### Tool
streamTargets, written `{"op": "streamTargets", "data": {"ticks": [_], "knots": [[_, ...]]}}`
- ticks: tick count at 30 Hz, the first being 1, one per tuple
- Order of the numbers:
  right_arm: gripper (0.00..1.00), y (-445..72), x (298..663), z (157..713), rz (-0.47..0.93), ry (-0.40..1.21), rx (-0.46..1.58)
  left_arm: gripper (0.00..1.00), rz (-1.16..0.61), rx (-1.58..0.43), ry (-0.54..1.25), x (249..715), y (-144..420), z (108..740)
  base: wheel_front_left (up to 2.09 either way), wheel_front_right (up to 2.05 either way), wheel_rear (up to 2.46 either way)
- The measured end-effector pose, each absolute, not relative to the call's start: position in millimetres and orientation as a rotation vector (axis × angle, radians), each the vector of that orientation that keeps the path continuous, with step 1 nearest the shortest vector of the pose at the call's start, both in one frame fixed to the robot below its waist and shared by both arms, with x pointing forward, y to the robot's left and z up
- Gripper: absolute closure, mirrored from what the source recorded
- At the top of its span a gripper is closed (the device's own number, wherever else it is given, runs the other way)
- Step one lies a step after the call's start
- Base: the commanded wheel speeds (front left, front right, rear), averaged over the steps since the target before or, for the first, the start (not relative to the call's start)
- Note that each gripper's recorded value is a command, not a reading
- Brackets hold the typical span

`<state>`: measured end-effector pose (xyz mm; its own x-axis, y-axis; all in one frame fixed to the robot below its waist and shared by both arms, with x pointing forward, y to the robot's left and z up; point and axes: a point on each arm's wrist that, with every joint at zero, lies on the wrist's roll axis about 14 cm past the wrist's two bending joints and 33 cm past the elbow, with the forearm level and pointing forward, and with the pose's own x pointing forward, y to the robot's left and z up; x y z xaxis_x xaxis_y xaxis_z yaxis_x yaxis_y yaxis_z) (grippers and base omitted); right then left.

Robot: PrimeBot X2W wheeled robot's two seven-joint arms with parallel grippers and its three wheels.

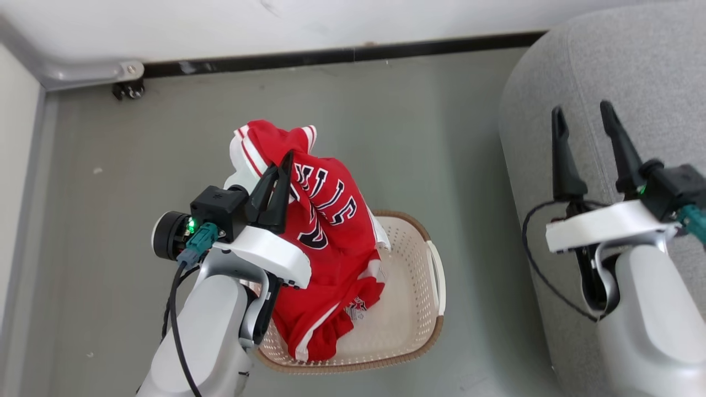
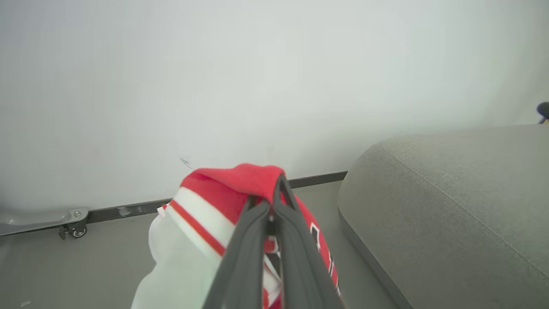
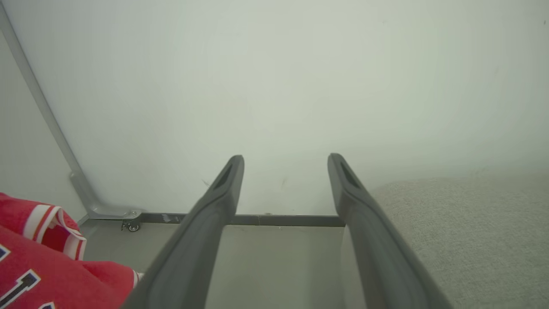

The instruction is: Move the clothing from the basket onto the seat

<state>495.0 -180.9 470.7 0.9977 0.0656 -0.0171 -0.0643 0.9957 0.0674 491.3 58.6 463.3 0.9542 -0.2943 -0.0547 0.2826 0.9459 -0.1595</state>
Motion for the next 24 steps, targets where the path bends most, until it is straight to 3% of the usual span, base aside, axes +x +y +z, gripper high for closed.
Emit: {"op": "streamTargets", "data": {"ticks": [9, 24], "knots": [[0.00, -163, 477, 477, 0.116, 0.018, 0.065, 1.00, -0.260, -0.155, -0.047, 489, 73, 512, 0.00, 0.00, 0.00], [0.00, -98, 446, 494, 0.328, 0.003, 0.020, 1.00, -0.260, -0.136, -0.177, 464, 84, 564, 0.00, 0.00, 0.00]]}}
